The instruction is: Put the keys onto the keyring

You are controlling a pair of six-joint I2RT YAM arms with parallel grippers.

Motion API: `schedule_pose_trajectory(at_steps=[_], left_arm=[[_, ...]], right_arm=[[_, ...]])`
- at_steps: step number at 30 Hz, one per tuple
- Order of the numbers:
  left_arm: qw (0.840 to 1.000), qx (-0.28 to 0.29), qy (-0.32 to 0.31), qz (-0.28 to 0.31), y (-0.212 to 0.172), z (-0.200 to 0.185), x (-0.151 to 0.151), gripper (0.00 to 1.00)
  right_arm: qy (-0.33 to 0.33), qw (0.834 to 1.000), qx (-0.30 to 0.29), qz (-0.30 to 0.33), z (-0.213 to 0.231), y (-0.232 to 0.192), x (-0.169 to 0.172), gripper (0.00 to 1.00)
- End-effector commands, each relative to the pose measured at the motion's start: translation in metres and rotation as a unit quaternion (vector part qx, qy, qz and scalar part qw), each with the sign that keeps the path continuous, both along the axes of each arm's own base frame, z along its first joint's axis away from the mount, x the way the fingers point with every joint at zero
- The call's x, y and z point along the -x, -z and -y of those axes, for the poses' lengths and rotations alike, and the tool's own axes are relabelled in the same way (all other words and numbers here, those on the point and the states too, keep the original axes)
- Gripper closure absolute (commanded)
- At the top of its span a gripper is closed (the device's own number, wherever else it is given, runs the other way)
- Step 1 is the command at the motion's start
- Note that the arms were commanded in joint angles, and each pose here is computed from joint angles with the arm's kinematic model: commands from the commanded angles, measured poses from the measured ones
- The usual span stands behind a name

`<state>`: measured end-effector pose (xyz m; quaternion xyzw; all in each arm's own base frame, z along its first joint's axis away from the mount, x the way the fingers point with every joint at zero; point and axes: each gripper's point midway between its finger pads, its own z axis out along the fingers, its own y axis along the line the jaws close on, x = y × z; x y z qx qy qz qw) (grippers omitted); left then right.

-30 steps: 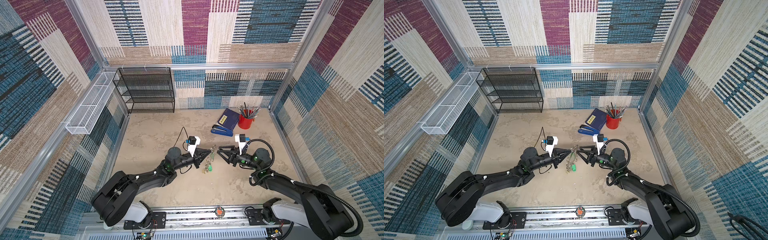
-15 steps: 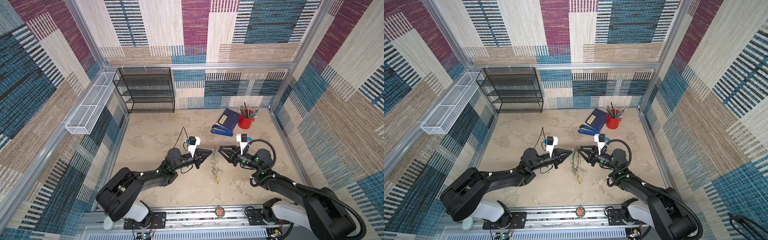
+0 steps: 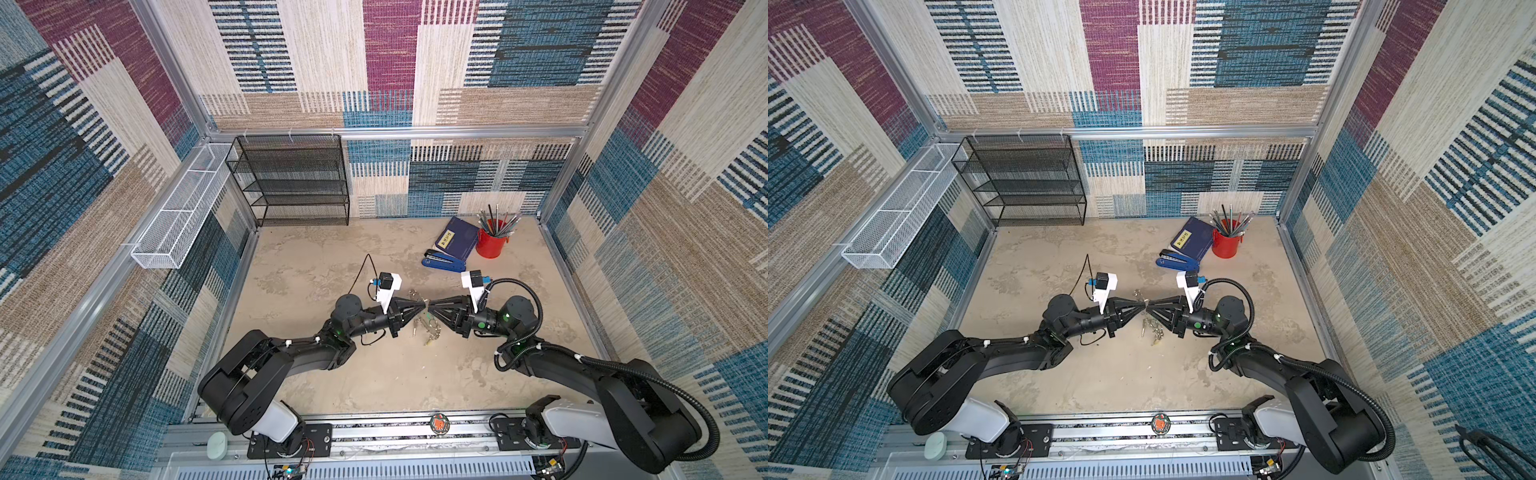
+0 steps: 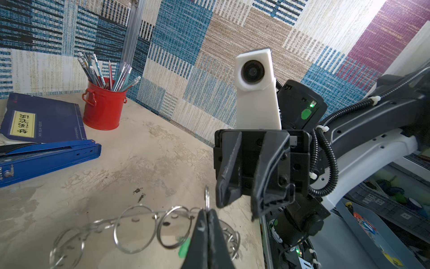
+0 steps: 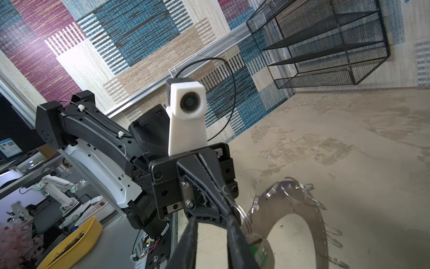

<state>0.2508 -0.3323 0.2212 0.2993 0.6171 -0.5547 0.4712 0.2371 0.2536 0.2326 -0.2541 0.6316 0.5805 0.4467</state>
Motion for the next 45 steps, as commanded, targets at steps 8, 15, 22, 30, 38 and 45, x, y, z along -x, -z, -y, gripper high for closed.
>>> schedule_pose_trajectory(at_steps=[8,15,22,30,38,45], left_arm=[[0.999,0.031,0.021,0.025,-0.020,-0.002,0.008,1.00],[0.999,0.027,0.020,0.025,-0.020,-0.005,0.011,1.00],[0.999,0.025,0.031,0.021,-0.019,-0.004,0.013,1.00],[0.999,0.025,0.035,0.019,-0.019,-0.001,0.012,1.00],[0.999,0.022,0.034,0.019,-0.019,-0.001,0.011,1.00],[1.000,-0.018,0.022,-0.005,-0.013,-0.011,0.008,0.82]], right_arm=[[0.018,1.000,-0.002,0.009,0.002,-0.007,-0.005,0.70],[0.047,0.999,-0.007,0.006,0.013,-0.009,-0.011,0.65],[0.003,1.000,-0.007,0.001,0.004,-0.004,-0.006,0.66],[-0.025,1.000,-0.008,0.003,-0.004,-0.004,0.001,0.84],[-0.032,0.999,-0.008,0.005,-0.006,-0.004,0.004,1.00],[0.000,1.000,0.008,0.013,-0.003,-0.006,-0.003,1.00]])
